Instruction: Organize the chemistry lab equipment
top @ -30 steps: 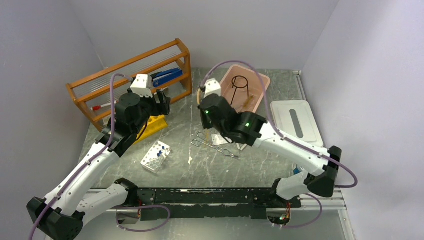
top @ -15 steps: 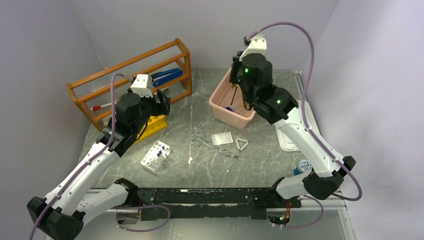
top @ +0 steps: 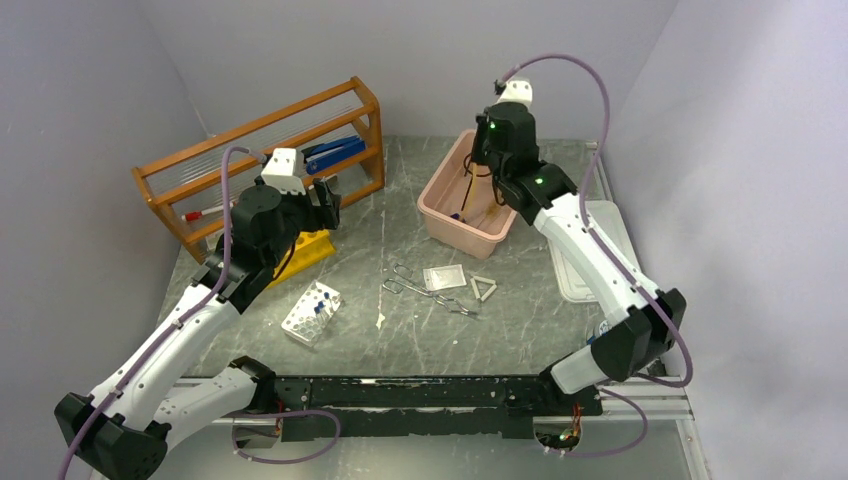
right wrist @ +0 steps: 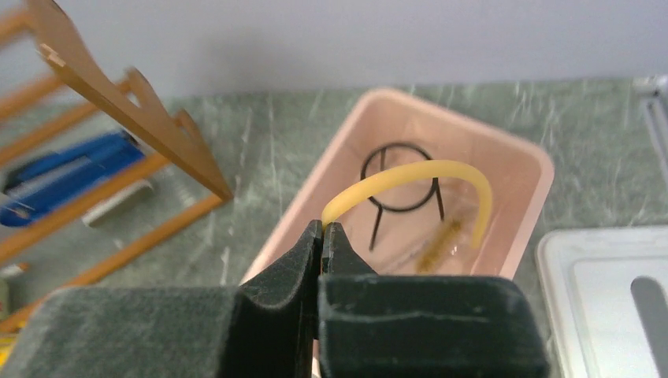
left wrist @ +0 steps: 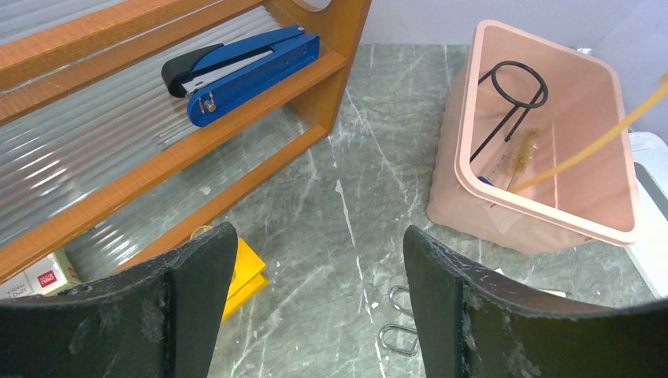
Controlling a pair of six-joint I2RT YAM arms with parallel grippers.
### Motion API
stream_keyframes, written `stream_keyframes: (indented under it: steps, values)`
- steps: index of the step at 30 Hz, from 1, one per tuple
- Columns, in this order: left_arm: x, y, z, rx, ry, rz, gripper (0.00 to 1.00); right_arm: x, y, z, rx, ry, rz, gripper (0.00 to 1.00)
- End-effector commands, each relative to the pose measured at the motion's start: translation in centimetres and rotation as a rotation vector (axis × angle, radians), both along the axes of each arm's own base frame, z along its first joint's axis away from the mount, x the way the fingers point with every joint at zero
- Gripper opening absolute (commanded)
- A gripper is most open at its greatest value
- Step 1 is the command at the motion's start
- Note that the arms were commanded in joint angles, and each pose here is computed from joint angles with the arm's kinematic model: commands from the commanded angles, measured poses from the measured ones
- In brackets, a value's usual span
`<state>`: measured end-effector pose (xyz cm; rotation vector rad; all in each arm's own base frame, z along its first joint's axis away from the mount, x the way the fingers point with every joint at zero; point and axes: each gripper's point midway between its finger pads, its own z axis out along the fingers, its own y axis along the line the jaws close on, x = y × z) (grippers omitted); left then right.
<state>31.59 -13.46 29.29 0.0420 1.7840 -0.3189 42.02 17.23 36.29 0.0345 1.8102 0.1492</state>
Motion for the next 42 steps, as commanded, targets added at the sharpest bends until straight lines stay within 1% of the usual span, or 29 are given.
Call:
stream_keyframes:
  steps: [1, 5, 10, 17, 22, 26, 29, 30, 34, 37, 42]
  values:
    - [0.4, 0.1, 0.0, -0.001, -0.006, 0.007, 0.81, 0.9, 0.8, -5.9, 0.050, 0.123, 0.037, 0.00]
    - [0.5, 0.0, -0.3, 0.003, 0.003, 0.006, 0.81, 0.9, 1.0, -10.7, 0.078, 0.230, 0.022, 0.00]
    - [0.6, -0.1, -0.5, 0.005, 0.011, 0.002, 0.81, 1.3, 0.5, -15.6, 0.110, 0.360, -0.053, 0.00]
    - [0.6, 0.0, -0.6, 0.008, 0.013, 0.005, 0.81, 1.4, 1.2, -20.0, 0.191, 0.502, -0.050, 0.00]
    - [0.7, -0.2, -0.8, 0.012, 0.020, 0.000, 0.81, 2.1, 3.0, -21.8, 0.248, 0.571, 0.030, 0.00]
    - [0.7, -0.1, -0.8, 0.013, 0.022, 0.001, 0.81, 2.4, 4.7, -21.1, 0.282, 0.586, 0.116, 0.21]
    - [0.7, -0.2, -0.8, 0.012, 0.018, -0.004, 0.81, 2.3, 5.0, -18.8, 0.297, 0.534, 0.158, 0.37]
    - [0.7, -0.3, -0.7, 0.011, 0.017, -0.011, 0.82, 2.1, 5.0, -18.0, 0.295, 0.517, 0.168, 0.39]
    - [0.6, -1.2, -0.7, 0.006, 0.015, -0.057, 0.82, 1.1, 3.7, -15.3, 0.262, 0.470, 0.158, 0.42]
    - [0.4, -2.1, -0.6, 0.002, 0.010, -0.115, 0.81, -0.4, 2.0, -13.7, 0.219, 0.436, 0.131, 0.43]
    - [-0.1, -3.5, -0.3, -0.013, -0.001, -0.202, 0.81, -4.3, -1.6, -12.4, 0.161, 0.417, 0.049, 0.44]
